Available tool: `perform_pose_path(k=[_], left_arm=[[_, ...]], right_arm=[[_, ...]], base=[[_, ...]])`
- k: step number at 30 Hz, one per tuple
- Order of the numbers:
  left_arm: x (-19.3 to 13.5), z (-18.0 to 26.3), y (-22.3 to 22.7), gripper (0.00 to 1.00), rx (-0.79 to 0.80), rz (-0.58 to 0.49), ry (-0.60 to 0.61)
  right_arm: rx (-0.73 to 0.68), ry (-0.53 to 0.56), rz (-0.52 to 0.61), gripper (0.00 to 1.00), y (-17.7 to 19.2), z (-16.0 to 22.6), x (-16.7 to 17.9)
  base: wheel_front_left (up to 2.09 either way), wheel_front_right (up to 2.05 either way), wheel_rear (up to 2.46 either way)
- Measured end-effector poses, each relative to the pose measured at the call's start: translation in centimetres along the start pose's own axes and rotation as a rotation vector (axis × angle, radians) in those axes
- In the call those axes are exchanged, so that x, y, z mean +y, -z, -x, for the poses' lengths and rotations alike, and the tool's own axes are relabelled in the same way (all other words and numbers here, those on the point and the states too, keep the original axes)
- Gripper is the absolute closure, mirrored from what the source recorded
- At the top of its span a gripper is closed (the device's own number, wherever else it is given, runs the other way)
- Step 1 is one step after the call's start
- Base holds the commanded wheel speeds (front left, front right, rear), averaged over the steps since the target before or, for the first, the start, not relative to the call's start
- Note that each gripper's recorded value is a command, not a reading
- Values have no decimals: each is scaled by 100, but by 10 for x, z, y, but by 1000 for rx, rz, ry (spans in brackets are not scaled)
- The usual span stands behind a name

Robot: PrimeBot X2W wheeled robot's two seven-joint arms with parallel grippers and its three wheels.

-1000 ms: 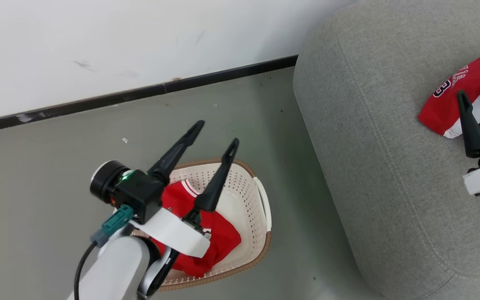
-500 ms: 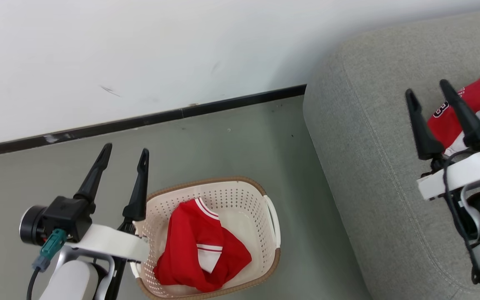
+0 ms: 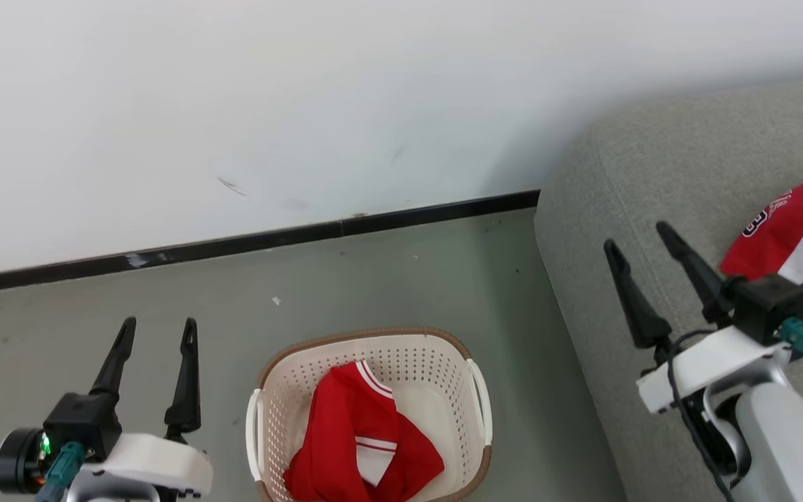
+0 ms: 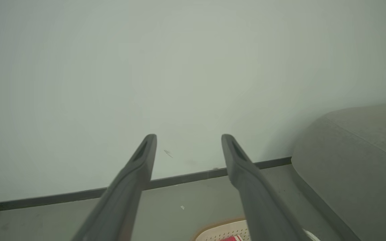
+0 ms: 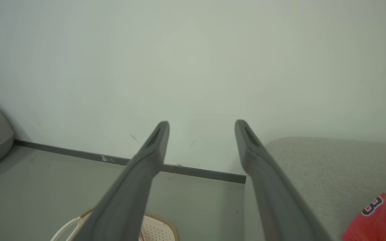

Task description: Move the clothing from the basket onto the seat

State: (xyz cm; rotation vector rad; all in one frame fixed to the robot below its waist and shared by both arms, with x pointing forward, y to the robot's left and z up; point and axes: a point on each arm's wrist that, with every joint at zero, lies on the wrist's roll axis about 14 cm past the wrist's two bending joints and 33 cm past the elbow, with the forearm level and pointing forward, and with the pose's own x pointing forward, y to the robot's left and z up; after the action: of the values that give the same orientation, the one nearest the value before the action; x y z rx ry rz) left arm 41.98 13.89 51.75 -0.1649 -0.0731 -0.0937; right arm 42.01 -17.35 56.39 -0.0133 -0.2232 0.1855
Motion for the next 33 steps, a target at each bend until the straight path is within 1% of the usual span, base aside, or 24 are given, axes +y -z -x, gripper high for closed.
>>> perform_pose_path(k=[6,13,18,25,33], left_arm=[[17,20,2,0,16,-16,-60],[26,36,-2,0,8,-17,-99],[27,44,-6,0,-3,-10,-109],[27,50,-12,0,-22,-10,-111],[26,59,-6,0,-3,-5,-112]], right_arm=[[26,-4,-11,0,8,15,12],[40,31,-31,0,12,33,14],[48,37,-46,0,14,47,24],[70,43,-37,0,18,65,30],[48,46,-33,0,10,74,32]], base=[[0,0,0],[0,0,0],[0,0,0],[0,0,0],[0,0,0]])
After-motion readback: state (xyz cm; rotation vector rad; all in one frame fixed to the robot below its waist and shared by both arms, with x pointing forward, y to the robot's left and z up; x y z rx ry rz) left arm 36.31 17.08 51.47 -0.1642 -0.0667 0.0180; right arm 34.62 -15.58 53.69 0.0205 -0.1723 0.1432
